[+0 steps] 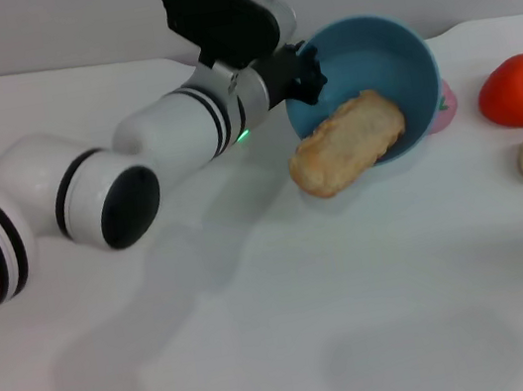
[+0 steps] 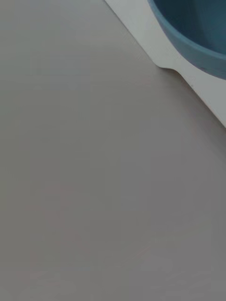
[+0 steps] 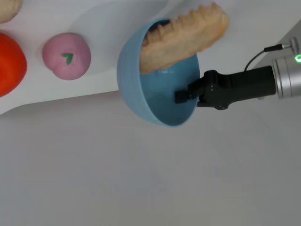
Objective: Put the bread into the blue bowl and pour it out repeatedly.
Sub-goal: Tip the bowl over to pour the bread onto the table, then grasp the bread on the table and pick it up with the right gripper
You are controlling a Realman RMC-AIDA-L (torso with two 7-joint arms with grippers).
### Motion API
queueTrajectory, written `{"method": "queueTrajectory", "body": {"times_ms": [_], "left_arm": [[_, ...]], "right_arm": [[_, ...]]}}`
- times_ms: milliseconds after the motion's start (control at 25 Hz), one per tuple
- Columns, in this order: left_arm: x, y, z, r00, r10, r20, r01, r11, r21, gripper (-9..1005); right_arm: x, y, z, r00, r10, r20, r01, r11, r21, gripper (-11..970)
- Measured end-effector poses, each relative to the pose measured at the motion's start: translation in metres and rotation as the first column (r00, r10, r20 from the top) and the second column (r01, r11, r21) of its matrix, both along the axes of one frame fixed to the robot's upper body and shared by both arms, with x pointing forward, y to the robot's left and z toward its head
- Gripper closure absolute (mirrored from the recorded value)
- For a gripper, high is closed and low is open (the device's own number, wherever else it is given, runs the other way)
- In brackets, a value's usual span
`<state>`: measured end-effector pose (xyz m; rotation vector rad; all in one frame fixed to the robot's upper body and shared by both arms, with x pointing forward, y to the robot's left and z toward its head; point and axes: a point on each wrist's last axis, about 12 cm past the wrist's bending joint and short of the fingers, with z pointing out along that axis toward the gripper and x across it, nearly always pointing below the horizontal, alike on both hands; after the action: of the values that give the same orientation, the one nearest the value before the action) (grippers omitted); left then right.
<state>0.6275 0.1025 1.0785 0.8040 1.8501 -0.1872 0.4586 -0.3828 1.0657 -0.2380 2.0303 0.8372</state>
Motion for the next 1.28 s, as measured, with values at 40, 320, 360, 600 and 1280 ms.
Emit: {"method": "queueTrajectory", "body": {"times_ms": [40, 320, 360, 600, 1280], "left_arm": [[-0.002, 0.000, -0.002, 1.000, -0.006, 0.015, 0.006, 1.000, 0.004, 988], [-0.031, 0.007, -0.009, 0.938, -0.111, 0.329, 0.104, 0.994, 0.041, 989], [-0.034, 0.008, -0.009, 0.925, -0.123, 0.361, 0.110, 0.992, 0.057, 989], [-0.055, 0.001, -0.012, 0.797, -0.302, 0.522, 0.185, 0.946, 0.265, 990], [-0.062, 0.002, -0.011, 0.756, -0.306, 0.579, 0.092, 0.925, 0.368, 991]], "right_arm": [[0.000, 0.001, -0.001, 1.000, 0.003, -0.002, -0.003, 1.000, 0.003, 595], [0.001, 0.002, -0.002, 1.000, 0.015, -0.012, -0.015, 1.000, -0.001, 595], [0.002, 0.002, -0.002, 1.000, 0.013, -0.012, -0.013, 1.000, 0.000, 595], [0.004, 0.005, -0.003, 1.000, 0.019, -0.012, -0.019, 1.000, 0.006, 596], [0.008, 0.011, -0.004, 0.999, 0.043, -0.003, -0.043, 0.999, 0.014, 596]]}}
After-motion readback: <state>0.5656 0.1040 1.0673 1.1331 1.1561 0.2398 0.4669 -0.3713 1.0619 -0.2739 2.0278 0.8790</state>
